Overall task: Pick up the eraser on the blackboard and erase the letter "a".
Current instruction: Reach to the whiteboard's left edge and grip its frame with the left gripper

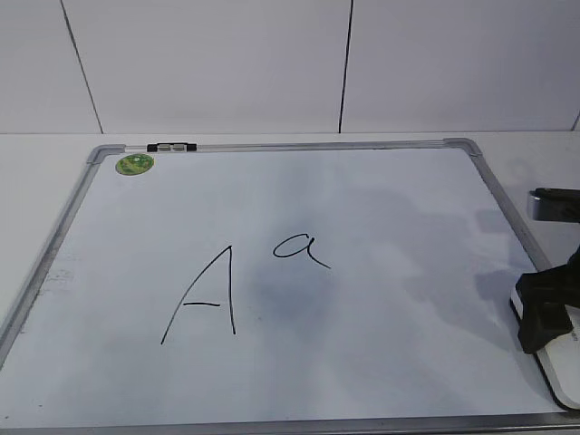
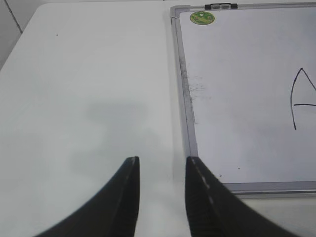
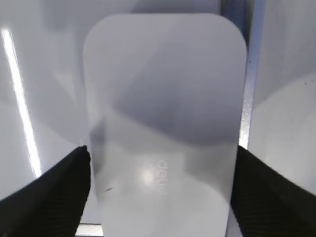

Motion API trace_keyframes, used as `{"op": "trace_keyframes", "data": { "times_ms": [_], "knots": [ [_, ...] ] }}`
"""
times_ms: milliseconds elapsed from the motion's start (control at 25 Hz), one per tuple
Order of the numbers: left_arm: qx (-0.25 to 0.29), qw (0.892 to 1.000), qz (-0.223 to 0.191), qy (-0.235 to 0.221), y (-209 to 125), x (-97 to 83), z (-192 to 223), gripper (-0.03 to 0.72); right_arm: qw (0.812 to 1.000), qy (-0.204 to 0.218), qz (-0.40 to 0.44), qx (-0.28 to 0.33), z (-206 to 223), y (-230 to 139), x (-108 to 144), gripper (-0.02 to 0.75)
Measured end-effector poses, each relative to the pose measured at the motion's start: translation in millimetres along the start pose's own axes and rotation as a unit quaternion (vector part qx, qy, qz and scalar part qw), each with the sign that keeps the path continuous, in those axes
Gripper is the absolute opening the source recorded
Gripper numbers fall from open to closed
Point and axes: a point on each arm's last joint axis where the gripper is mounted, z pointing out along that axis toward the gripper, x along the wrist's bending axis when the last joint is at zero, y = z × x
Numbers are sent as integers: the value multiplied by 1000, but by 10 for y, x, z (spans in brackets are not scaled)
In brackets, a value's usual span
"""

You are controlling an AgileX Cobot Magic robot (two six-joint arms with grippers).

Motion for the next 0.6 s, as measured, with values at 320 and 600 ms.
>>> {"op": "trace_keyframes", "data": {
  "times_ms": [320, 600],
  "knots": [
    [0, 1000, 0, 0, 0, 0, 0, 235, 1000, 0, 0, 0, 0, 0, 0, 591],
    [0, 1000, 0, 0, 0, 0, 0, 235, 1000, -3, -4, 0, 0, 0, -6, 545]
  ]
}}
